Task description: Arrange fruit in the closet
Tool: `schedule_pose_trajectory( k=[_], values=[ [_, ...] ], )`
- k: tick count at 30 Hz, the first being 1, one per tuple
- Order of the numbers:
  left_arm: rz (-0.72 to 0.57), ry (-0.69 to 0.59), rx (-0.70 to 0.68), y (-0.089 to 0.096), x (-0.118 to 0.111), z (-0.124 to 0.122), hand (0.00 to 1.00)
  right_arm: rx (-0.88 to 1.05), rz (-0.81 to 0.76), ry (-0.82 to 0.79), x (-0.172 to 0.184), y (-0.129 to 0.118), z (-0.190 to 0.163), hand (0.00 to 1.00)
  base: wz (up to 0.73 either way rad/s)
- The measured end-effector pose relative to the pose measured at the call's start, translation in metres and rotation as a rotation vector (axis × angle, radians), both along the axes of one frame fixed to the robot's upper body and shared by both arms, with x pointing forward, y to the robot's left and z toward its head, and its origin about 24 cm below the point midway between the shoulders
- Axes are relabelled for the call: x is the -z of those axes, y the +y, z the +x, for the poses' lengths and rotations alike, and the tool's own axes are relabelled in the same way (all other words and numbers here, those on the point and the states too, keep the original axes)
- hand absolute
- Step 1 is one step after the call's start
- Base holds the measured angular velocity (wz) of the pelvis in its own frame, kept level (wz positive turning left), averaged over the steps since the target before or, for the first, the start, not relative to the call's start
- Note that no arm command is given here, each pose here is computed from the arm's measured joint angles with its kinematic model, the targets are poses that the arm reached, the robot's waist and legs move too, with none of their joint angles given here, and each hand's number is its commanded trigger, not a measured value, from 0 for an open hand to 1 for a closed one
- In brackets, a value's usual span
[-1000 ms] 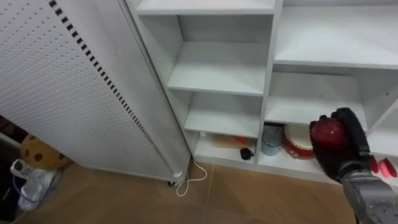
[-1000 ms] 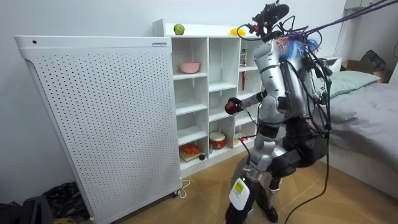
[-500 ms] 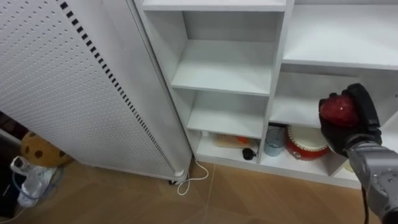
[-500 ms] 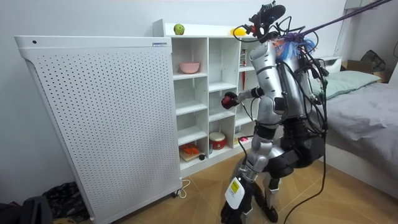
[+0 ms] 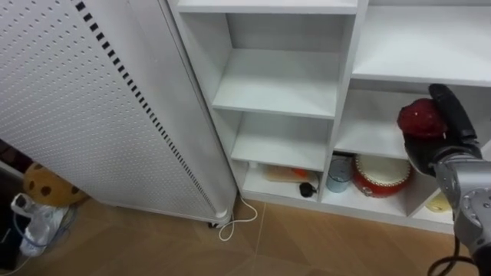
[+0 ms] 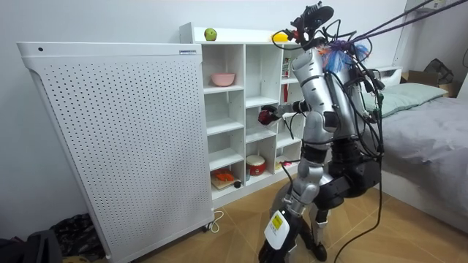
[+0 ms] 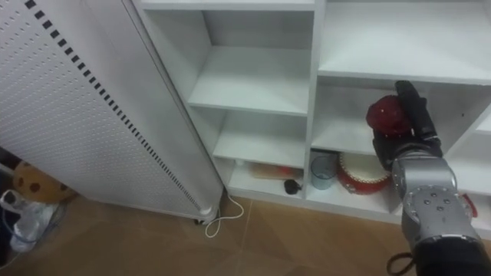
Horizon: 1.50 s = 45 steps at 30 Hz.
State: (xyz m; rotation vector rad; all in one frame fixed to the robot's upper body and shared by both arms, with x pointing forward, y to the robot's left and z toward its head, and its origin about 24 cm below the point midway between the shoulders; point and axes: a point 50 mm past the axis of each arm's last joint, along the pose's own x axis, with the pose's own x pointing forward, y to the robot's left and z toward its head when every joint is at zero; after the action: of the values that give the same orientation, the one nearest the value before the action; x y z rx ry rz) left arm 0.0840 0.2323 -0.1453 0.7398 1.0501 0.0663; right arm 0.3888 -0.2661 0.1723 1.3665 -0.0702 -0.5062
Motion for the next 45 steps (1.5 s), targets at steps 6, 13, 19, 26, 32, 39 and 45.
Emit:
schedule_pose_trajectory(
  k=[6,13,19,26,32,39,45],
  values=[
    [-0.003,0.000,0.003,-0.001,0.000,-0.001,0.00,0.023,0.013,0.007,-0.001,-0.005,-0.002,0.00,0.00],
    [-0.021,-0.001,0.042,-0.007,0.000,-0.002,0.00,0.046,-0.006,-0.003,-0.006,-0.016,-0.005,0.00,0.00],
    [-0.026,-0.003,0.044,-0.008,0.000,-0.003,0.00,0.047,-0.009,-0.009,-0.007,-0.017,-0.005,0.00,0.00],
    [-0.029,-0.001,0.044,-0.008,0.000,-0.006,0.00,0.044,-0.010,-0.011,-0.006,-0.017,-0.005,0.00,0.00],
    [-0.040,-0.005,0.046,-0.010,0.000,-0.006,0.00,0.043,-0.013,-0.018,-0.006,-0.017,-0.004,0.00,0.00],
    [-0.051,0.005,0.048,-0.010,0.000,-0.008,0.00,0.035,-0.013,-0.021,0.007,-0.020,-0.004,0.00,-0.01],
    [-0.068,0.045,0.055,-0.006,0.001,-0.010,0.00,0.022,-0.030,0.057,0.058,-0.032,-0.018,0.00,-0.02]
  ],
)
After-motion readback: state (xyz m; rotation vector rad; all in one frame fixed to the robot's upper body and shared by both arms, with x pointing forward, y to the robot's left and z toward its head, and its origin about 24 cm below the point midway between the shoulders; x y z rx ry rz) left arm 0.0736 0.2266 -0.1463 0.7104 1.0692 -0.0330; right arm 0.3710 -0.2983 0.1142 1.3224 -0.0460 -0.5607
